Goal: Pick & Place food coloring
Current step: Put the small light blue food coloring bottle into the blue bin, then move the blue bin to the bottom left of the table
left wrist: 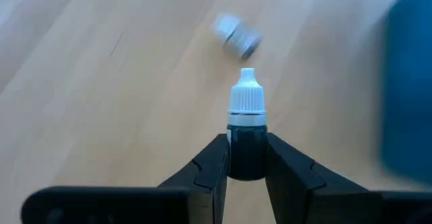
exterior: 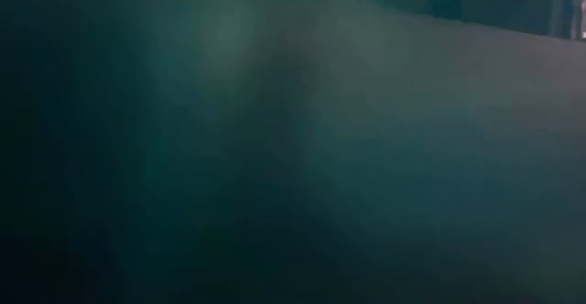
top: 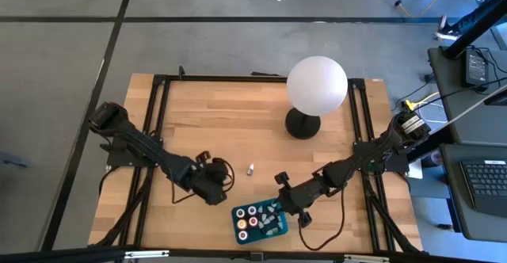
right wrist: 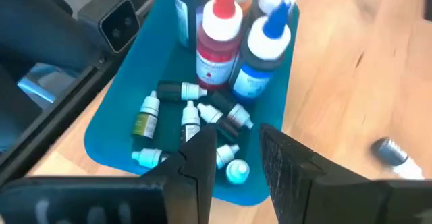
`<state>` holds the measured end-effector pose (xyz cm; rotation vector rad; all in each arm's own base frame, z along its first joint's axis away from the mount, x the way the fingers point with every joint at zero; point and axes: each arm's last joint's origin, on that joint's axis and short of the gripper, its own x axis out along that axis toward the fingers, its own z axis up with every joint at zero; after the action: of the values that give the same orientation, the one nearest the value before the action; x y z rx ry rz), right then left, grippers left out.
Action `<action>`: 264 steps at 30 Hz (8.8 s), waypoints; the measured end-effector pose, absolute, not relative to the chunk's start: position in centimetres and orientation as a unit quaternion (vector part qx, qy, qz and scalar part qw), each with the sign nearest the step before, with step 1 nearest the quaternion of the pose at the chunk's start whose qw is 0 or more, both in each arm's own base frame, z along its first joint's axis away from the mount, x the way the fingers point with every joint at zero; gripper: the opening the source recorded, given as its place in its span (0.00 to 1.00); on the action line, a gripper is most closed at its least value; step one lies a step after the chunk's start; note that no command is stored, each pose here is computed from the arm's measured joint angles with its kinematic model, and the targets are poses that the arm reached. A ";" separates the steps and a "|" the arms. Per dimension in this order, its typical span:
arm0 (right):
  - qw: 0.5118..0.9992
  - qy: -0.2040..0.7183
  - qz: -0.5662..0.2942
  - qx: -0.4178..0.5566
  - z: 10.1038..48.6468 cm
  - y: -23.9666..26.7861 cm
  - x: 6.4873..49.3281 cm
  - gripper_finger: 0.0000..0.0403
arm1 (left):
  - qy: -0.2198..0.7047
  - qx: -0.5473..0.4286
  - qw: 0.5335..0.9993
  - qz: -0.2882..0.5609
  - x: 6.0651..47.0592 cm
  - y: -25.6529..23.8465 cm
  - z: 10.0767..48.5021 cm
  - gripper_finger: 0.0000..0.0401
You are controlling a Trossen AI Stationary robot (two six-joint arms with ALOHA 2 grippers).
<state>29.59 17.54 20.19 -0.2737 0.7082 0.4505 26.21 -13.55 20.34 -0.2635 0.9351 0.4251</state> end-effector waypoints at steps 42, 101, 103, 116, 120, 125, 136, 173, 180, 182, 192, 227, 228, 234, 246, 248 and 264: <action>0.963 0.076 0.178 -0.185 24.2 16.1 33.3 0.29 | 0.240 -0.087 0.964 -0.074 29.8 -15.7 25.5 0.21; 0.918 0.332 0.205 -0.067 17.1 19.8 30.8 0.20 | 0.281 0.011 0.958 0.058 28.9 -14.3 24.6 0.52; 0.913 0.349 0.201 -0.067 16.1 19.9 30.9 0.20 | 0.281 0.012 0.958 0.058 28.9 -14.3 24.5 0.53; 0.908 0.369 0.192 -0.057 14.6 20.1 31.2 0.20 | 0.288 -0.021 0.955 0.069 29.2 -14.3 24.0 0.50; 0.906 0.370 0.195 -0.066 14.5 20.0 31.1 0.20 | 0.306 -0.035 0.947 0.086 29.9 -13.6 22.9 0.49; 0.901 0.370 0.212 -0.075 14.5 20.1 31.1 0.26 | 0.320 -0.043 0.942 0.087 30.9 -12.1 22.4 0.47; 0.896 0.380 0.217 -0.074 14.4 19.9 31.0 0.44 | 0.367 -0.031 0.924 0.102 32.9 -8.8 19.9 0.45; 0.847 0.524 0.081 0.038 20.4 16.0 25.6 0.44 | 0.451 -0.168 0.860 0.169 34.1 -7.6 13.9 0.45; 0.866 0.490 0.090 0.027 20.8 16.2 26.2 0.44 | 0.460 -0.176 0.852 0.176 34.0 -7.6 13.4 0.45; 0.878 0.467 0.097 0.031 21.0 16.4 26.6 0.44 | 0.460 -0.176 0.852 0.176 34.0 -7.6 13.4 0.45; 0.917 0.373 0.132 -0.050 22.0 16.9 27.9 0.45 | 0.461 -0.176 0.852 0.176 34.0 -7.6 13.4 0.45; 0.882 0.452 0.135 0.006 17.1 14.8 30.9 0.12 | 0.466 -0.189 0.848 0.168 34.0 -7.7 13.4 0.45; 0.881 0.453 0.135 0.006 17.1 14.8 30.9 0.09 | 0.466 -0.189 0.848 0.168 34.0 -7.6 13.4 0.45; 0.875 0.469 0.123 0.015 17.0 14.7 30.7 0.04 | 0.466 -0.189 0.848 0.168 34.0 -7.7 13.4 0.45; 0.831 0.555 0.036 0.022 18.1 14.5 27.1 0.01 | 0.466 -0.189 0.848 0.168 34.0 -7.6 13.4 0.45; 0.822 0.569 0.014 0.011 18.6 14.6 25.9 0.01 | 0.466 -0.189 0.848 0.168 34.0 -7.6 13.4 0.45; 0.751 0.657 -0.063 -0.040 18.9 15.1 20.2 0.01 | 0.468 -0.197 0.845 0.165 34.0 -7.7 13.4 0.45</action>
<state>20.15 15.09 18.94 -0.0880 1.4345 -0.1376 33.95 -7.69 13.41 -0.4152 0.9880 0.3479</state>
